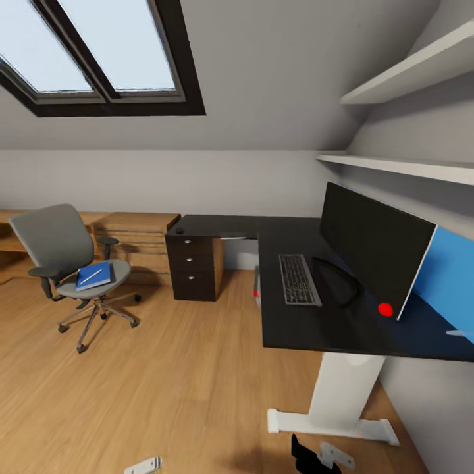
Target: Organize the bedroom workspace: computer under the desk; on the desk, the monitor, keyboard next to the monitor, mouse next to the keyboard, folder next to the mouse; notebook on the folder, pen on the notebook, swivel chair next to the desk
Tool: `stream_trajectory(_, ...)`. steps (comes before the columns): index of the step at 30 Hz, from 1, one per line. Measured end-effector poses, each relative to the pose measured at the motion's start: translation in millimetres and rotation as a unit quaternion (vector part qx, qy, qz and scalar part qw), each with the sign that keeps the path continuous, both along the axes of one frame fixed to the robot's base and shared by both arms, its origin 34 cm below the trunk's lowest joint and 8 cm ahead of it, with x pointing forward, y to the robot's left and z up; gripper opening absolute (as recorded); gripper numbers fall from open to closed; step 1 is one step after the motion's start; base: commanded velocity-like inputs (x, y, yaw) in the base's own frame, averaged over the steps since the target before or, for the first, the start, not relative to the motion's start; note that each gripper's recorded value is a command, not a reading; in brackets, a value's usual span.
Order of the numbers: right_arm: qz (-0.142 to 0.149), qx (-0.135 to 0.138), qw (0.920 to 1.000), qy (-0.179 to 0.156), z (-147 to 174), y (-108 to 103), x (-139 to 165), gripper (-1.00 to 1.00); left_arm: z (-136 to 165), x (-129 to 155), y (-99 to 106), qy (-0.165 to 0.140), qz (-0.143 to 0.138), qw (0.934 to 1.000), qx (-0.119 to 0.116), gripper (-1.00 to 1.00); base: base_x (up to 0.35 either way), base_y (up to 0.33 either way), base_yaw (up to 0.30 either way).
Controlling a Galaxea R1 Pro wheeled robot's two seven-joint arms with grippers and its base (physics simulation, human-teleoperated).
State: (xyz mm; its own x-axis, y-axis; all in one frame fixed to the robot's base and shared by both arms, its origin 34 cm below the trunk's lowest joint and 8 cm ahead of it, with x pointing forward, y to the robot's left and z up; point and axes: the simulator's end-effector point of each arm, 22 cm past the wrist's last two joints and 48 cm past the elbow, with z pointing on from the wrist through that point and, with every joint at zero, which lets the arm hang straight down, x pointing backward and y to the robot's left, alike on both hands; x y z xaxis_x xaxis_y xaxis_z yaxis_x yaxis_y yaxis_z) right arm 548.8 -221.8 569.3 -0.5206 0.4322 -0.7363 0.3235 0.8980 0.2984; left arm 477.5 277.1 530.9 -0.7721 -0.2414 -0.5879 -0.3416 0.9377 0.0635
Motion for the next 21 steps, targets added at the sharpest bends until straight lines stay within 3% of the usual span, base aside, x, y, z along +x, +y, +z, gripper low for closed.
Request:
stream_trajectory(7,0.000,0.000,1.0000,0.000,-0.3,0.2,-0.2,1.00,-0.4,-0.3,0.1,0.001,0.000,1.0000,0.000,1.00,0.204,0.194,0.004)
stream_trajectory(21,0.001,-0.001,1.0000,0.004,4.2,-0.5,-2.3,1.00,6.1,0.0,-0.2,0.001,-0.001,1.0000,0.000,1.00,0.013,0.013,0.000)
